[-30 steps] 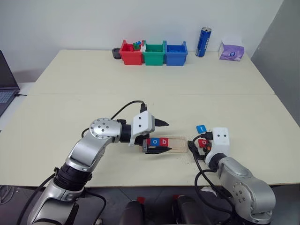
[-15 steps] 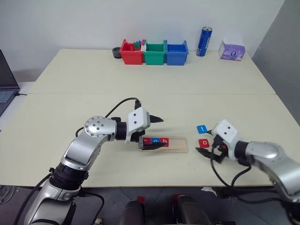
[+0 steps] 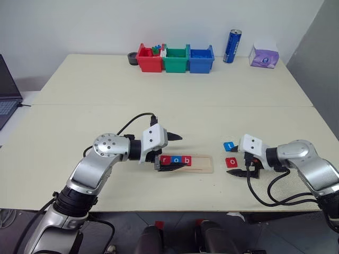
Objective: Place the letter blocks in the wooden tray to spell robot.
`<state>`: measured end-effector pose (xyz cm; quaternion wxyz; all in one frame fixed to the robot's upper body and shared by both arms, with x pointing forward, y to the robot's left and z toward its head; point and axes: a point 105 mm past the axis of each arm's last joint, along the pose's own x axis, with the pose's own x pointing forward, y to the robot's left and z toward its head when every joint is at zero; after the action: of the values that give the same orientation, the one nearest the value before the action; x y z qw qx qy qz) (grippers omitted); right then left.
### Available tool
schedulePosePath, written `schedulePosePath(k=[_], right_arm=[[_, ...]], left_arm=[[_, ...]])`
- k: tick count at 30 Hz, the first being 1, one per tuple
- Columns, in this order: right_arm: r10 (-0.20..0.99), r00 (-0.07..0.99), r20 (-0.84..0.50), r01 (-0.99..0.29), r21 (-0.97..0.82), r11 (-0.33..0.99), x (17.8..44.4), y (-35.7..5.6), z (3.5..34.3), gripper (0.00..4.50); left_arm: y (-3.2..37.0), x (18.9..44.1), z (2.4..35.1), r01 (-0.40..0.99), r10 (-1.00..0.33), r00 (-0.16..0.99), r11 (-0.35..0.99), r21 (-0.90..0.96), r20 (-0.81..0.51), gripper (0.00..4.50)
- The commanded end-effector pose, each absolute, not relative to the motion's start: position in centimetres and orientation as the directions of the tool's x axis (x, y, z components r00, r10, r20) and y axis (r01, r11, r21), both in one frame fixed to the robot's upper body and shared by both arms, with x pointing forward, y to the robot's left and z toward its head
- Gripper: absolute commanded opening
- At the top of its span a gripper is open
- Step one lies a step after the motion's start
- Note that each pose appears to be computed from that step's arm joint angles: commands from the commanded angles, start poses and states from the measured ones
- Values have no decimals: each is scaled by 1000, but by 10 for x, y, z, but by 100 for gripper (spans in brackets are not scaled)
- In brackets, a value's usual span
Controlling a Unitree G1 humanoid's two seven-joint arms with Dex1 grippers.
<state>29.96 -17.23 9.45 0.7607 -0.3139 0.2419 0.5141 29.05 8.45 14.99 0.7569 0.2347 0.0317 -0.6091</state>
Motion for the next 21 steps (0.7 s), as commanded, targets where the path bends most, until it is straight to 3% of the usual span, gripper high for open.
schedulePosePath(k=[1,6,16,21], right_arm=[[641,308,-703,-951,-215,220,296,-170,98,309],[647,292,-704,-956,-193,221,293,-170,99,144],[696,299,-653,-951,-265,159,286,-133,132,145],[723,280,-631,-953,-271,133,293,-102,133,145]], left_arm=[[88,291,161,918,-908,276,153,365,-314,450],[93,292,160,918,-904,287,165,361,-316,450],[132,299,149,909,-860,320,160,384,-398,450],[132,300,149,909,-862,310,146,390,-401,450]])
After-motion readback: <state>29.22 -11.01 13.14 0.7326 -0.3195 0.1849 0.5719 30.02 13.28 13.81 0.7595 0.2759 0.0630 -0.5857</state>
